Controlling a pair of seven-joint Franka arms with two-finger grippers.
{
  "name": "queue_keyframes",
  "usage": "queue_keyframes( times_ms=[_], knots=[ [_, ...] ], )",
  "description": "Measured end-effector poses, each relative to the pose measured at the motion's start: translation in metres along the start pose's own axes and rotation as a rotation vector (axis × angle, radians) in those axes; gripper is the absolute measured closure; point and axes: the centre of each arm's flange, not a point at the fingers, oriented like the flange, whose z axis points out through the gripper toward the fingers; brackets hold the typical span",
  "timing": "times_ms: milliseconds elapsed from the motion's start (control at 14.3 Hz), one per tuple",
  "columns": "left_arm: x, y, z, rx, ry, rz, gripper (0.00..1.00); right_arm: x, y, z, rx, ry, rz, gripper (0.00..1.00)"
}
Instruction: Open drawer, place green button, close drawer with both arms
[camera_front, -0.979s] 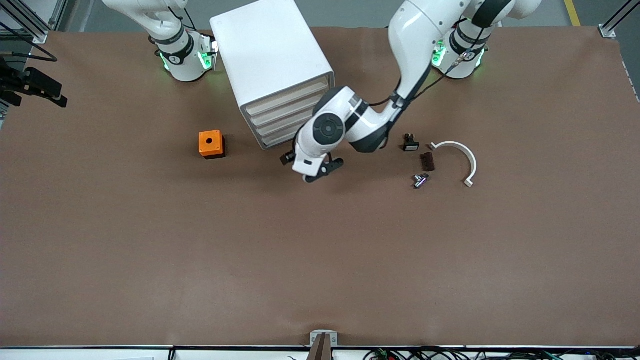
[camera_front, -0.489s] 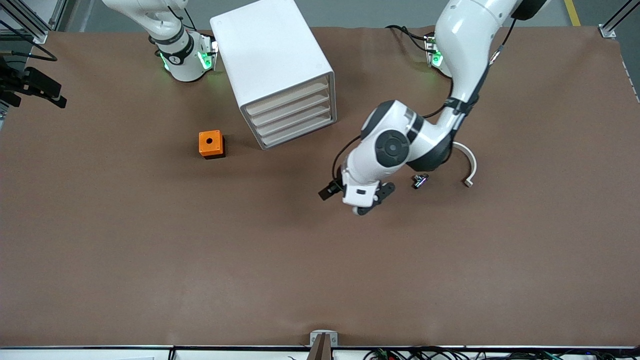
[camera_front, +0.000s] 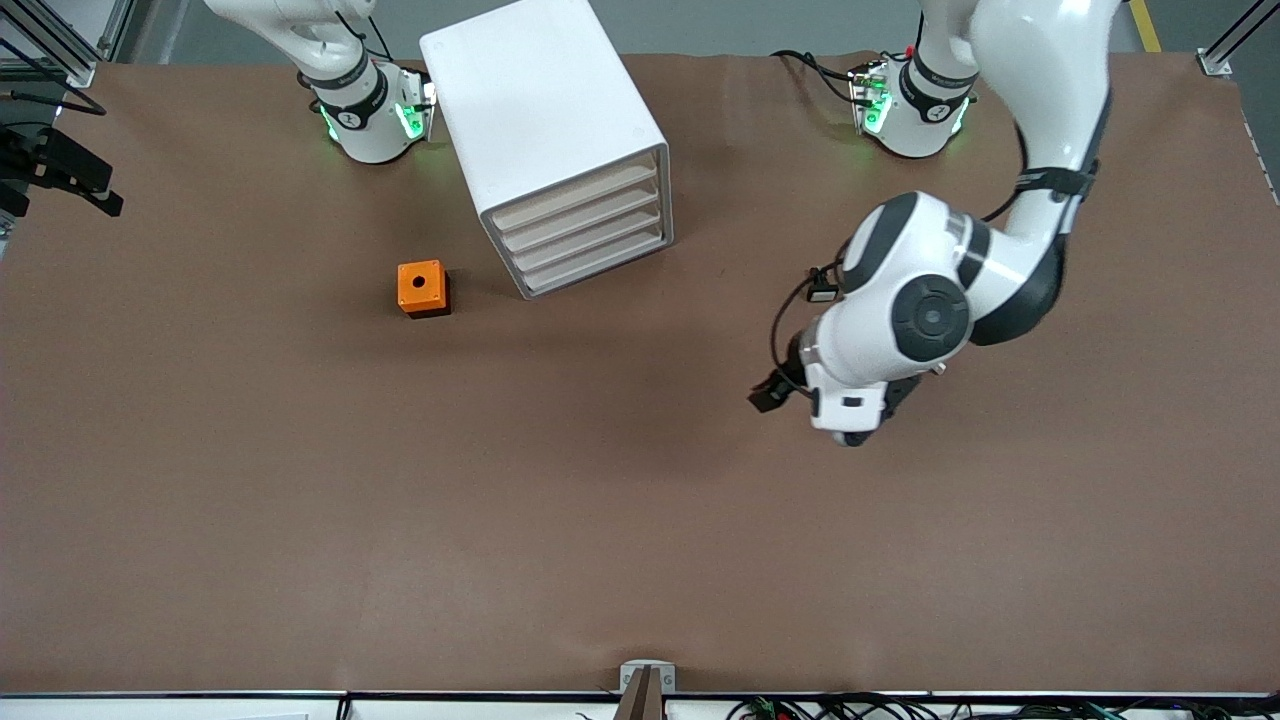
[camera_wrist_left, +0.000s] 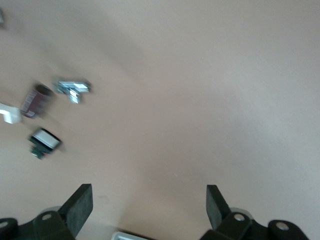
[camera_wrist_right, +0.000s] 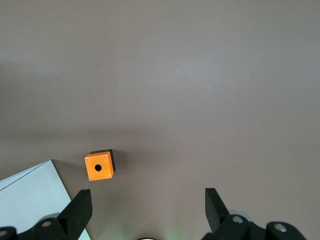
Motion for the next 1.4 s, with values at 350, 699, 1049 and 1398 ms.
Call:
queue_keyframes(
  times_ms=[350,699,1049,1398],
  knots=[
    [0.025,-0.028,-0.026,-0.016,0.016,-0.034,0.00,-0.002,0.010,0.004,0.017,-0.007,0.020,0.00],
    [0.051,-0.056,-0.043,-0.029,0.020,0.214,0.00,-0.007,0.009,0.006,0.019,-0.011,0.019,0.00],
    [0.079,-0.109,-0.067,0.003,0.008,0.500,0.00,-0.006,0.009,0.005,0.019,-0.007,0.019,0.00],
    [0.113,-0.172,-0.120,-0.001,0.026,0.600,0.00,-0.007,0.009,0.004,0.019,-0.003,0.019,0.00]
  ],
)
